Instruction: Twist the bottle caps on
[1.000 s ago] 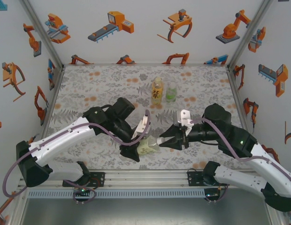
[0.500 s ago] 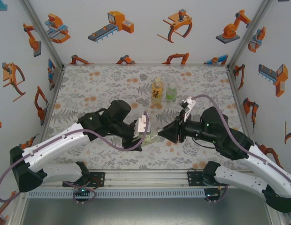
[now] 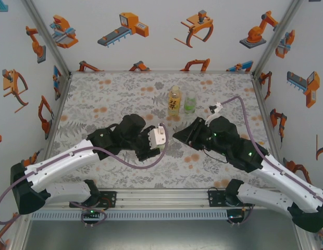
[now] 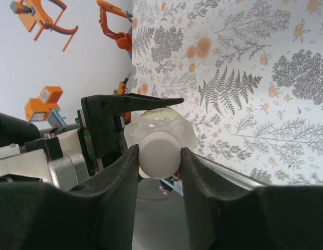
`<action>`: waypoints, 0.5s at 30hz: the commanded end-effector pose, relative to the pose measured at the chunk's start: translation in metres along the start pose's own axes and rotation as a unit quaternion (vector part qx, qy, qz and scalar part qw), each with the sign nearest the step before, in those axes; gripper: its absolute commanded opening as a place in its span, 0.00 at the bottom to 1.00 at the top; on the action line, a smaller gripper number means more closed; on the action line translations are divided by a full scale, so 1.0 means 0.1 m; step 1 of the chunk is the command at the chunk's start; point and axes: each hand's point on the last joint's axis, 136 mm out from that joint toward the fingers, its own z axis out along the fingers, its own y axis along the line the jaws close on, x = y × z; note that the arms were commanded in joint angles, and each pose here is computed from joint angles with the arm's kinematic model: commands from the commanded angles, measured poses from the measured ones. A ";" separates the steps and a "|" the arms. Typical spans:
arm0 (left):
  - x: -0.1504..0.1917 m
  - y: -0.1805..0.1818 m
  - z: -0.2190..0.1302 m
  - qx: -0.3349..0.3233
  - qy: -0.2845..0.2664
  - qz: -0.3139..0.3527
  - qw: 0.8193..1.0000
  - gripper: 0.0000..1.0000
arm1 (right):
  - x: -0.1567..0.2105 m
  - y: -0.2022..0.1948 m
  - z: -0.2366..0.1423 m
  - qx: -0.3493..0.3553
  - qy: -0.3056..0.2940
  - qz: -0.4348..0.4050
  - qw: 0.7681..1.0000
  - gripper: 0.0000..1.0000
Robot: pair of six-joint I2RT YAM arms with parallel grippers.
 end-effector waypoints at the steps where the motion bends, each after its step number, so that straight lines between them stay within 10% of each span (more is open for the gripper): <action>1: -0.31 0.17 -0.06 -0.036 -0.060 0.009 0.998 0.00 | 0.07 0.00 -0.02 0.006 0.021 0.020 1.000 0.45; 15: -0.33 0.02 -0.04 0.006 -0.074 0.028 0.997 0.00 | -0.16 0.08 -0.11 0.011 -0.031 -0.037 0.999 0.49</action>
